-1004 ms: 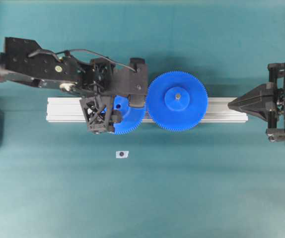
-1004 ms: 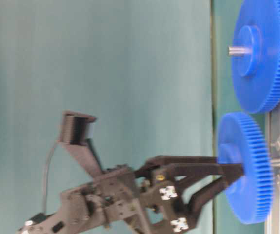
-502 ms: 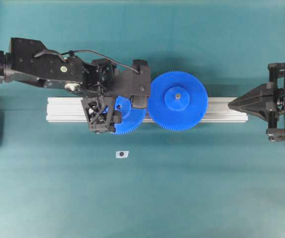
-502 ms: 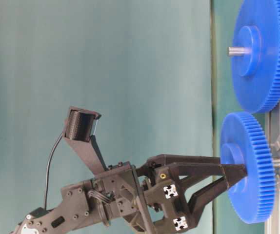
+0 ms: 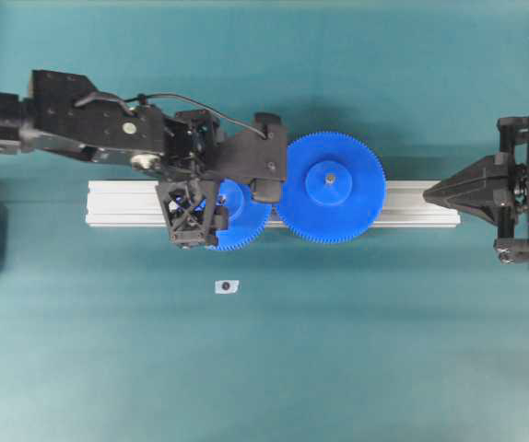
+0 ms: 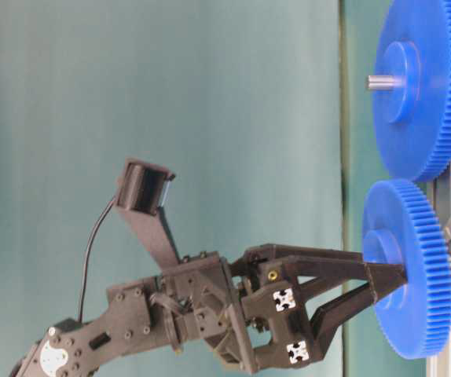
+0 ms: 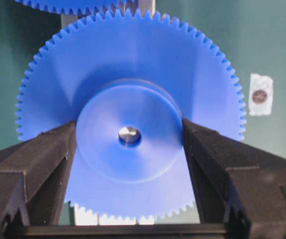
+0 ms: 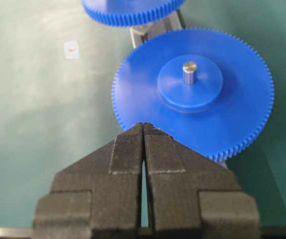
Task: Insert the small gear onto the shaft.
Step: 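Push the small gear onto the shaft, meshing teeth with the large gear, then open the left gripper and release the seated gear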
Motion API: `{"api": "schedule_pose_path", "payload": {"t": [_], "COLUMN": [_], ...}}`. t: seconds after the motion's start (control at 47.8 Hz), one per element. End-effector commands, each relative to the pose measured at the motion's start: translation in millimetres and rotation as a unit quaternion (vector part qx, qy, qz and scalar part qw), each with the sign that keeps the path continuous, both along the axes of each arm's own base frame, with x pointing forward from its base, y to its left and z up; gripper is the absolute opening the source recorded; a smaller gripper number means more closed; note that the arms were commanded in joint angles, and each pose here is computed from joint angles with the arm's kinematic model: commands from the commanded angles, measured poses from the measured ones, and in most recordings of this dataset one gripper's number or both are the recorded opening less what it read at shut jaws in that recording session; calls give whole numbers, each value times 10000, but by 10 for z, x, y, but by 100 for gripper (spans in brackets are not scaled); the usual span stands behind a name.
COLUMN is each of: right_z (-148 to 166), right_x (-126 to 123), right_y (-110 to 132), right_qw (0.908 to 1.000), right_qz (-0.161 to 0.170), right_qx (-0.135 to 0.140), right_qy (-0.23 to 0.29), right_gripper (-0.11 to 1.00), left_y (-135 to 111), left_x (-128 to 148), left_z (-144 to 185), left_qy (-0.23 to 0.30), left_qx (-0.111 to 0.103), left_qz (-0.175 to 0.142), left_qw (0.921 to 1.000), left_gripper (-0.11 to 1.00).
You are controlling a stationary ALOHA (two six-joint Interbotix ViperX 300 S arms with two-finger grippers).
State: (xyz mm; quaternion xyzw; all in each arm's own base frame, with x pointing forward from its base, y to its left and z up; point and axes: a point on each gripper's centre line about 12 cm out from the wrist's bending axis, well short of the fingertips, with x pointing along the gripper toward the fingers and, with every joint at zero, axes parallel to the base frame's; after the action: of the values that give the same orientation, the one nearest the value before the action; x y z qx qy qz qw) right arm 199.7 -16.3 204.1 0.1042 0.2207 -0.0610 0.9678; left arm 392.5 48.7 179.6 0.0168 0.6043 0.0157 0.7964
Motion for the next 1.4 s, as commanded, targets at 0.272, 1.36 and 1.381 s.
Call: {"api": "schedule_pose_path", "payload": {"t": [0.272, 1.36, 1.381], "right_z": [43, 46, 43], "right_x": [21, 20, 21], "right_y": [-5, -2, -5], "right_qw": [10000, 10000, 10000], "right_qz": [-28, -21, -28], "right_qx": [35, 35, 35], "right_qy": [-72, -80, -72], "right_gripper": [0, 0, 0], "left_y": [116, -76, -76], "left_x": [-6, -108, -109], "left_z": [147, 742, 759], "left_qy": [64, -363, -386], "left_qx": [18, 67, 69], "left_qz": [146, -66, -66], "left_qw": [9999, 9993, 9992], "left_gripper": [79, 78, 78]}}
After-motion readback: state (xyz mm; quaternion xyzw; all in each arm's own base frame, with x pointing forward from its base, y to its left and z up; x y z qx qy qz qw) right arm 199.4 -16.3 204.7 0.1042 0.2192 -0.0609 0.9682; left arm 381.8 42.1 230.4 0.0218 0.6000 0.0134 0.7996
